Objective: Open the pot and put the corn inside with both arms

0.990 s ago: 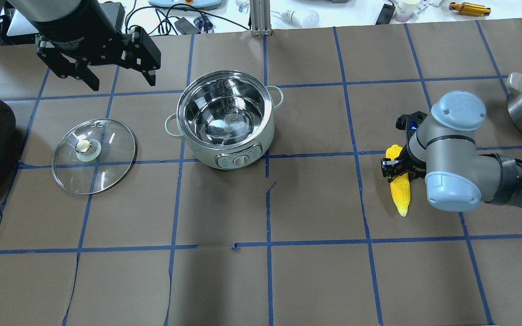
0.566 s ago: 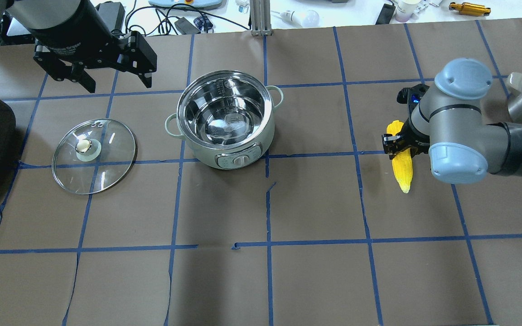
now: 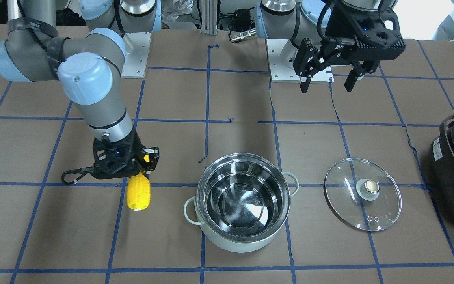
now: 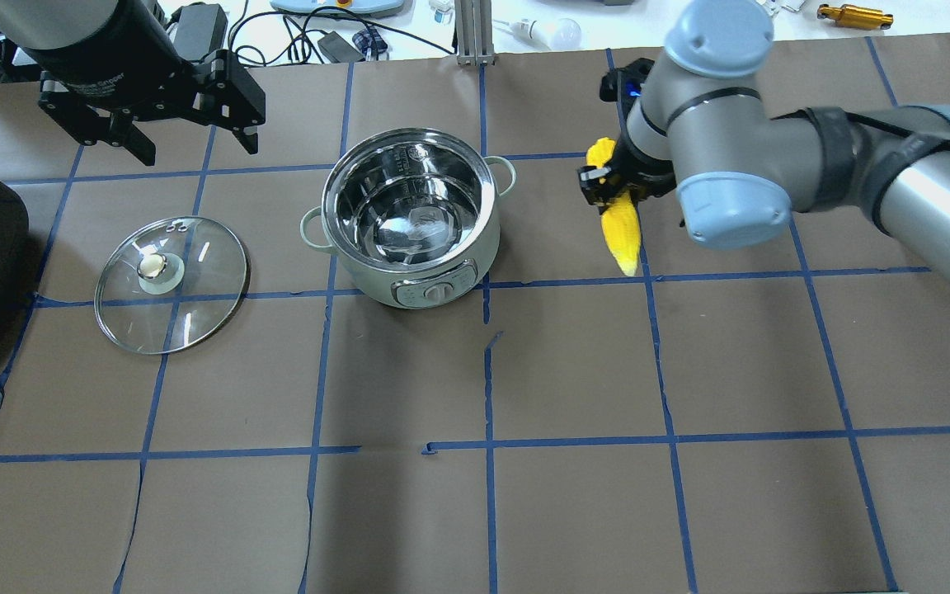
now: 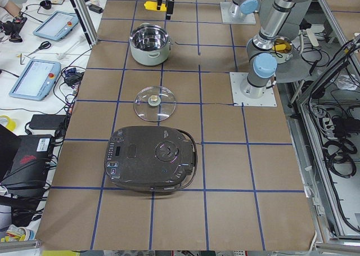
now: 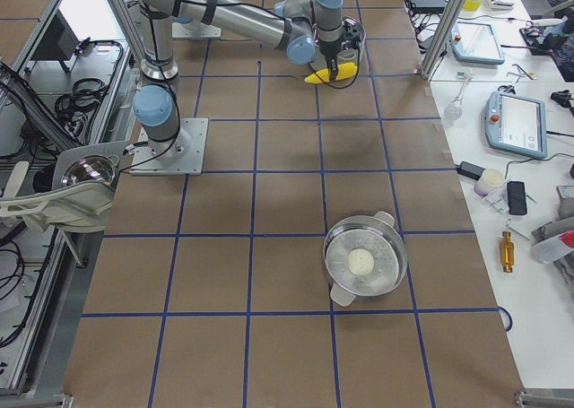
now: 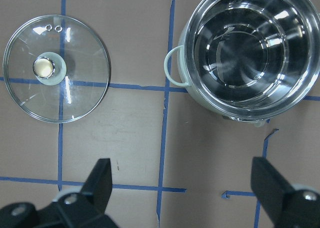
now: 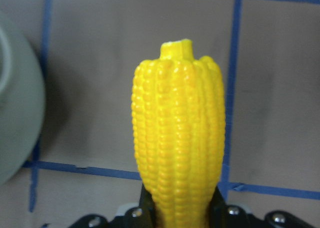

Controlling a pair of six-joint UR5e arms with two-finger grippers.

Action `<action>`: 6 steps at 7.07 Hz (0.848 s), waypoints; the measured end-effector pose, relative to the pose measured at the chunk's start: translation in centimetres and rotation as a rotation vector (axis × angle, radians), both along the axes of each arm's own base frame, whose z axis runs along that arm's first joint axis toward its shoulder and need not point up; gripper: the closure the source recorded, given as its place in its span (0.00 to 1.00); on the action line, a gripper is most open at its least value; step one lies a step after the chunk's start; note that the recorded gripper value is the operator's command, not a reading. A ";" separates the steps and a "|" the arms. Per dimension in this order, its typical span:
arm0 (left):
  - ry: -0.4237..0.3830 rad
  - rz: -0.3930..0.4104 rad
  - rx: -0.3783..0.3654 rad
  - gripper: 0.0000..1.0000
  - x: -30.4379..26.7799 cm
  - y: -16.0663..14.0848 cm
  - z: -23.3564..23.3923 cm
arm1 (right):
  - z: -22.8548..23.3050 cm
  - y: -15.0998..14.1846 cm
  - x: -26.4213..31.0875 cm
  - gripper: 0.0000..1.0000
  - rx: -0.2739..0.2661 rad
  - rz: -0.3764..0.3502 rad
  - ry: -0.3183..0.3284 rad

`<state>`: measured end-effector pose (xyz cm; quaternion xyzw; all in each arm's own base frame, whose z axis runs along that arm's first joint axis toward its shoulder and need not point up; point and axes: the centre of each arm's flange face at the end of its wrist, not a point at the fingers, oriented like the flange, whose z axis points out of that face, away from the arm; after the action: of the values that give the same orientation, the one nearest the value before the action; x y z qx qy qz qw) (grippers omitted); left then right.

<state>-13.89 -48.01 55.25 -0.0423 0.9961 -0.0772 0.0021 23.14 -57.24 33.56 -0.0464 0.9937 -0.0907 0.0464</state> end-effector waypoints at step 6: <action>0.000 0.003 0.000 0.00 0.1 0.2 0.0 | -2.4 -2.0 17.7 0.49 0.148 -0.009 -0.305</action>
<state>-13.79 -47.82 55.20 -0.0437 0.9961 -0.0770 0.0020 40.80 -59.23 31.20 -0.0241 0.9793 -0.0237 0.1994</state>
